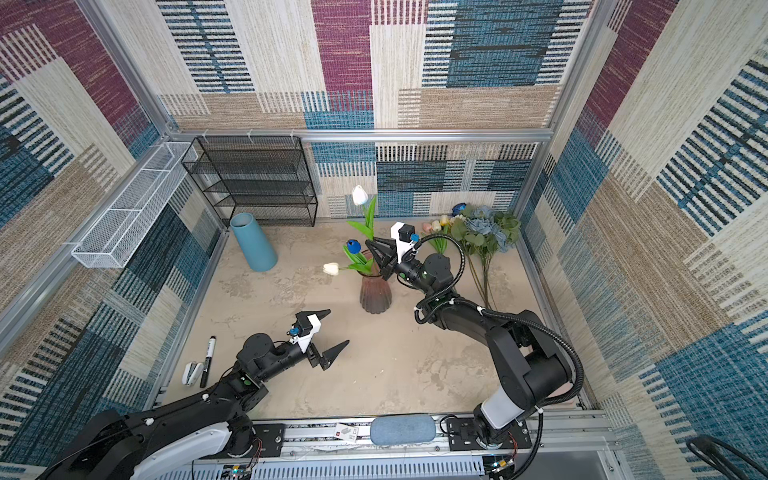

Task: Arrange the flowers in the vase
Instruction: 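Lower the light blue tulip into the vase and open the right gripper, then move the right gripper back down to the remaining tulip stems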

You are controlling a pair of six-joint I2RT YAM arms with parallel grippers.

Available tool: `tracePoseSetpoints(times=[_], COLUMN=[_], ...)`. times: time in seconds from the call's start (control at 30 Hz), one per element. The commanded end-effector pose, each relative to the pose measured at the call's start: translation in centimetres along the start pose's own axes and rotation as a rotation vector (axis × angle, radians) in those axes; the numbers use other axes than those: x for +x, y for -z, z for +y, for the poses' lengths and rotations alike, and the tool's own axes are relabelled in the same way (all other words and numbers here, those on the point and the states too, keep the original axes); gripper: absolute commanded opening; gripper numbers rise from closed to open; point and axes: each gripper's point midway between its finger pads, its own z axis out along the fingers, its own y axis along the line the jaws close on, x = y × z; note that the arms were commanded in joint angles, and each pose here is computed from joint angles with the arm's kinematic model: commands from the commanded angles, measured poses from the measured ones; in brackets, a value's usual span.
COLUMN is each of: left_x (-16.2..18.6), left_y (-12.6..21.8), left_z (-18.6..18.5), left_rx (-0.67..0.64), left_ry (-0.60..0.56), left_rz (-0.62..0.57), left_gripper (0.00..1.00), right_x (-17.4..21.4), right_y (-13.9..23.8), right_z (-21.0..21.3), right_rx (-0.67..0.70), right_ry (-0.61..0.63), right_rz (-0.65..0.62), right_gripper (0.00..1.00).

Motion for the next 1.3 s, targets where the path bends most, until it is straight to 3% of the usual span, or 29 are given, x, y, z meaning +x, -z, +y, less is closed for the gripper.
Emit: tracePoseSetpoints(times=[0.0, 0.07, 0.2, 0.4, 0.47, 0.6, 0.73, 0.87, 0.93, 1.0, 1.27], left_x=[-0.7, -0.7, -0.6, -0.6, -0.5, -0.5, -0.6, -0.5, -0.4, -0.4, -0.4], left_y=[-0.2, -0.2, -0.3, -0.3, -0.3, -0.2, -0.2, -0.3, -0.4, -0.4, -0.6], left_z=[0.0, 0.0, 0.0, 0.1, 0.1, 0.0, 0.1, 0.0, 0.0, 0.0, 0.1], left_rx=[0.004, 0.004, 0.004, -0.004, -0.004, 0.001, -0.002, 0.003, 0.005, 0.009, 0.002], left_ry=[-0.022, -0.022, -0.022, -0.029, -0.028, -0.029, -0.029, -0.023, -0.023, -0.025, -0.022], left_rz=[-0.03, -0.03, -0.031, -0.026, -0.025, -0.027, -0.027, -0.024, -0.02, -0.025, -0.021], left_gripper=[0.99, 0.99, 0.99, 0.99, 0.99, 0.99, 0.99, 0.99, 0.99, 0.99, 0.99], right_x=[0.3, 0.6, 0.0, -3.1, -5.1, -8.9, -9.5, -3.0, 2.1, 6.0, 14.8], right_y=[-0.1, -0.3, -0.1, 0.8, 1.5, 3.7, 5.2, 7.4, 8.1, 9.1, 12.7], right_z=[-0.5, -0.7, -1.1, -1.3, -1.8, -3.4, -7.6, -16.0, -18.5, -19.3, -23.4], right_rx=[0.035, 0.044, 0.079, 0.145, 0.203, 0.366, 0.529, 0.691, 0.739, 0.768, 0.876], right_ry=[0.021, 0.032, 0.053, 0.094, 0.104, 0.107, 0.029, -0.218, -0.291, -0.306, -0.452], right_rz=[0.031, 0.06, 0.067, 0.023, -0.014, -0.091, -0.026, 0.25, 0.448, 0.561, 0.816], right_gripper=[0.27, 0.34, 0.36, 0.48, 0.5, 0.65, 0.71, 0.72, 0.62, 0.56, 0.38])
